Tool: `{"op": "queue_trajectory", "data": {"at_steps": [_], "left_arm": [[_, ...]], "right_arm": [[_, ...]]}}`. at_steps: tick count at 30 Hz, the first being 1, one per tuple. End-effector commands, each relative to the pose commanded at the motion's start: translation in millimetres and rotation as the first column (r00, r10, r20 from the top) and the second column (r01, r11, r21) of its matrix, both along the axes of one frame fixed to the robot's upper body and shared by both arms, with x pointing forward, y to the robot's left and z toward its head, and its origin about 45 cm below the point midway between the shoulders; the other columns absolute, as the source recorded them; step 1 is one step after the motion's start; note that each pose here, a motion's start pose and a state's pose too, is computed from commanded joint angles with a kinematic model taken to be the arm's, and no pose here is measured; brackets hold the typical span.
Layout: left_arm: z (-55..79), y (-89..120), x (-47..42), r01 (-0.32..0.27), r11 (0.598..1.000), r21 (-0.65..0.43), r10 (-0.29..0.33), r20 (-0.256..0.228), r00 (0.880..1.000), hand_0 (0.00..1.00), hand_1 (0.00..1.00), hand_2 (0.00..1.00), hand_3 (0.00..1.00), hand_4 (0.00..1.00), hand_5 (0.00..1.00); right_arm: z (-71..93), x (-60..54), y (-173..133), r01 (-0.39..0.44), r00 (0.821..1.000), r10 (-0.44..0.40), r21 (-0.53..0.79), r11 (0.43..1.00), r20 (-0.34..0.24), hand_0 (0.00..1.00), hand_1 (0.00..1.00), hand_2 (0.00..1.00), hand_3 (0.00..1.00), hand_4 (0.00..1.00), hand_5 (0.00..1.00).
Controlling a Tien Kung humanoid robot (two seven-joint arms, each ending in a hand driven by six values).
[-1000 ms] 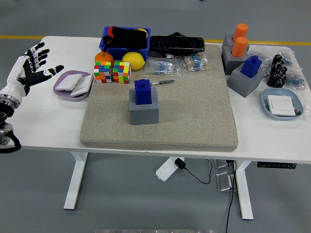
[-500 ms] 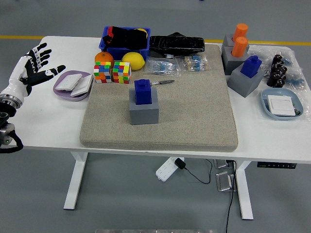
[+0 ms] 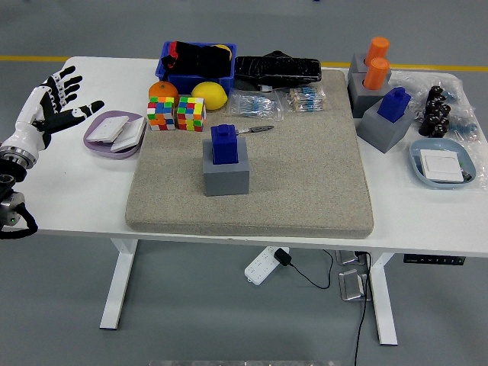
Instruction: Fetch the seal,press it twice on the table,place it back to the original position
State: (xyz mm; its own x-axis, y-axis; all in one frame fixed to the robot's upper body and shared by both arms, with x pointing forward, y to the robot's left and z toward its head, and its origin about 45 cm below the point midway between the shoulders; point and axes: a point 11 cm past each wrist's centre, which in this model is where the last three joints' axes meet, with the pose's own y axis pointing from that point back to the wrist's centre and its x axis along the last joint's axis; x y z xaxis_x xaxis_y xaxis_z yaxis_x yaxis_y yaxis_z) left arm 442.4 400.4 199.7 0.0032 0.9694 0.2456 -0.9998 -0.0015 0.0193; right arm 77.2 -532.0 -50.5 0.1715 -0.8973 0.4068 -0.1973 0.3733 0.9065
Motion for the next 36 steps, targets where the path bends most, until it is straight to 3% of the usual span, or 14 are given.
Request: {"op": "queue_trajectory", "data": {"at_steps": [36], "left_arm": [[1.0,-3.6,1.3,0.008,1.0,-0.006,-0.008,0.001,1.0,0.877,0.911,0.888,0.931,0.998,0.182]], "right_arm": [[0.8,-0.9,-2.0,0.008,1.0,-0.008,-0.016,1.0,0.014,0.783,0.696,0.705,0.699,0.864,0.605]]}}
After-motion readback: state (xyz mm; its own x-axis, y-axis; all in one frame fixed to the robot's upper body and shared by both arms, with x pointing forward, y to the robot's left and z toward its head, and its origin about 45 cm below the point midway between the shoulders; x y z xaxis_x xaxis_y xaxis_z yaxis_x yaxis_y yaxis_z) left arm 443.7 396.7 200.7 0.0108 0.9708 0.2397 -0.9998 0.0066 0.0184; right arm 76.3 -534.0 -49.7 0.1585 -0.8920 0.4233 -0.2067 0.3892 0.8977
